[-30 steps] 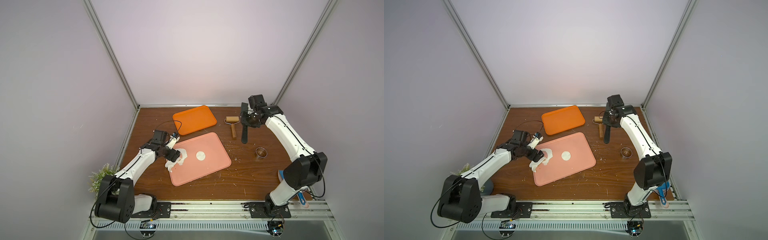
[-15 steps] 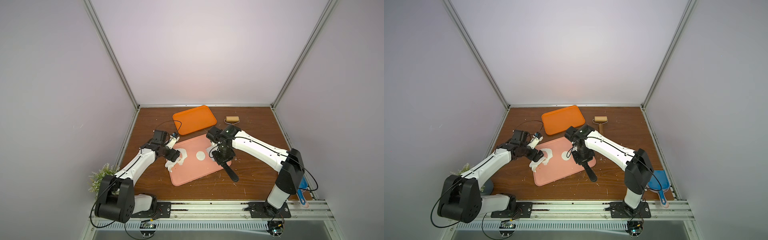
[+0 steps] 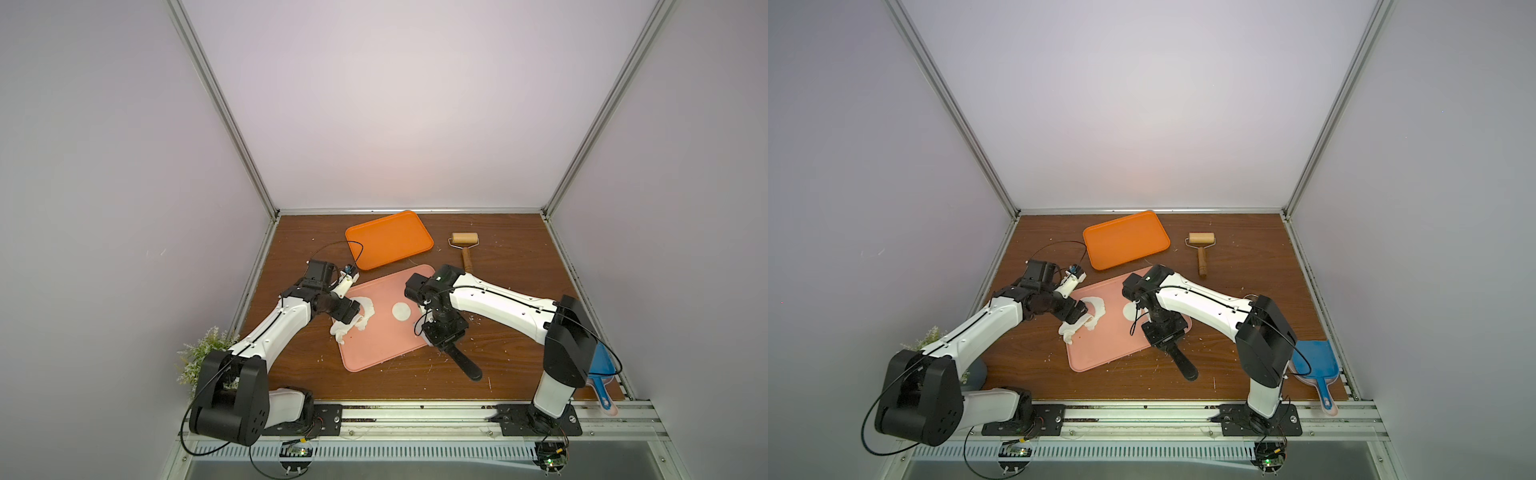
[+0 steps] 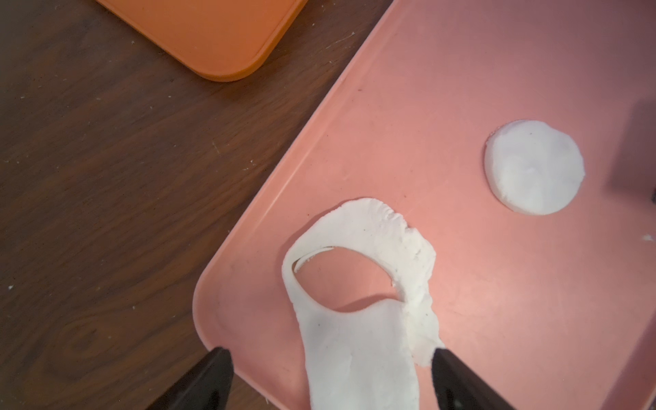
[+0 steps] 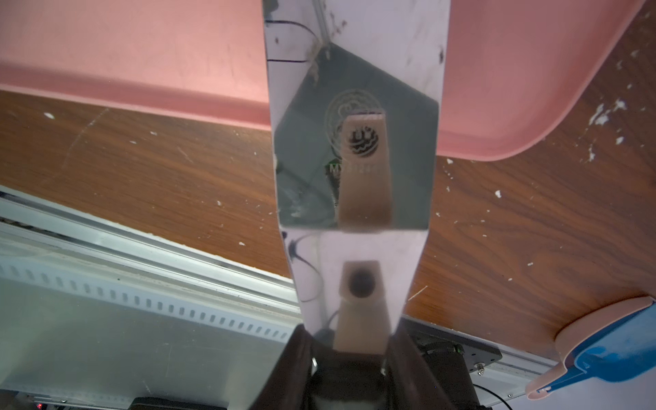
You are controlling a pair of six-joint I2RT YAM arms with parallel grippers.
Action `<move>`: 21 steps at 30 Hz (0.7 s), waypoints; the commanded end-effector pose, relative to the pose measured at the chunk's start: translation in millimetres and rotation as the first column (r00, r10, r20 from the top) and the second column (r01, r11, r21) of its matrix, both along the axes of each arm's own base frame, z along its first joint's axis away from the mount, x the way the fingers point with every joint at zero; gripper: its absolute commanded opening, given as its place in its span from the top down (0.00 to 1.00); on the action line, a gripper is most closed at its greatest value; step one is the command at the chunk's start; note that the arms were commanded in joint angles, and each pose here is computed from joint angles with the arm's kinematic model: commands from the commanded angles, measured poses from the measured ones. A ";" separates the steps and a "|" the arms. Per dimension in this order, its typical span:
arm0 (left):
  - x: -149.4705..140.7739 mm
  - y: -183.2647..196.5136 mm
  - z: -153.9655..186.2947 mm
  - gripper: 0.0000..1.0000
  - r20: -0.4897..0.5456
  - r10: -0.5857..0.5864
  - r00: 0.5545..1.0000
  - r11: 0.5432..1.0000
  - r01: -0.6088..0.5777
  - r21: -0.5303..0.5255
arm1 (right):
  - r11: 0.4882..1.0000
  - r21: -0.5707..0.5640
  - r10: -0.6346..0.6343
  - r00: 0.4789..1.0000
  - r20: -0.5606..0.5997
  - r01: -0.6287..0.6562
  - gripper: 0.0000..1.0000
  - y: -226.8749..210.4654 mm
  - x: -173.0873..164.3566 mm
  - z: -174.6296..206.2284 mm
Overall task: Roll out the dumpling wrappers from the dough
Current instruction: Scoop the dumpling wrapper from the work surface.
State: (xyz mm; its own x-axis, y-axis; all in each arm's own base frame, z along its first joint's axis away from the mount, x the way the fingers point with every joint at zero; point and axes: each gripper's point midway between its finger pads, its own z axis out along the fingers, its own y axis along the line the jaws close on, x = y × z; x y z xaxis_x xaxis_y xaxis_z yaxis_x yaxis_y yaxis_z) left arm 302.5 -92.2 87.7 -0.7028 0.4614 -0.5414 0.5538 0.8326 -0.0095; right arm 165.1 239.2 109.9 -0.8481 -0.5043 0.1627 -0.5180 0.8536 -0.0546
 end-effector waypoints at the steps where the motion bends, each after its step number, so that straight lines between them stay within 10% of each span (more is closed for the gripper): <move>1: -3.0 2.8 -0.3 0.08 -0.007 0.005 1.000 1.000 -0.005 -0.003 | 0.999 -0.041 0.016 0.999 0.035 -0.015 1.00 -4.9 8.0 5.3; 21: -2.6 2.8 3.4 0.08 0.008 0.005 1.000 1.000 -0.005 -0.005 | 0.998 -0.056 0.014 0.999 0.028 -0.013 1.00 9.4 20.0 -5.4</move>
State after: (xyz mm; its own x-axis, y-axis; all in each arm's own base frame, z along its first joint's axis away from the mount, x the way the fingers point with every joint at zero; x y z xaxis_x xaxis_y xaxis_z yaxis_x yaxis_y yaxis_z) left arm 302.6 -92.2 88.9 -0.7006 0.4613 -0.5444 0.5541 0.8324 -0.0077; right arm 185.4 248.6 95.8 -0.8488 -0.5036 0.1611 -0.5234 0.8434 -0.1215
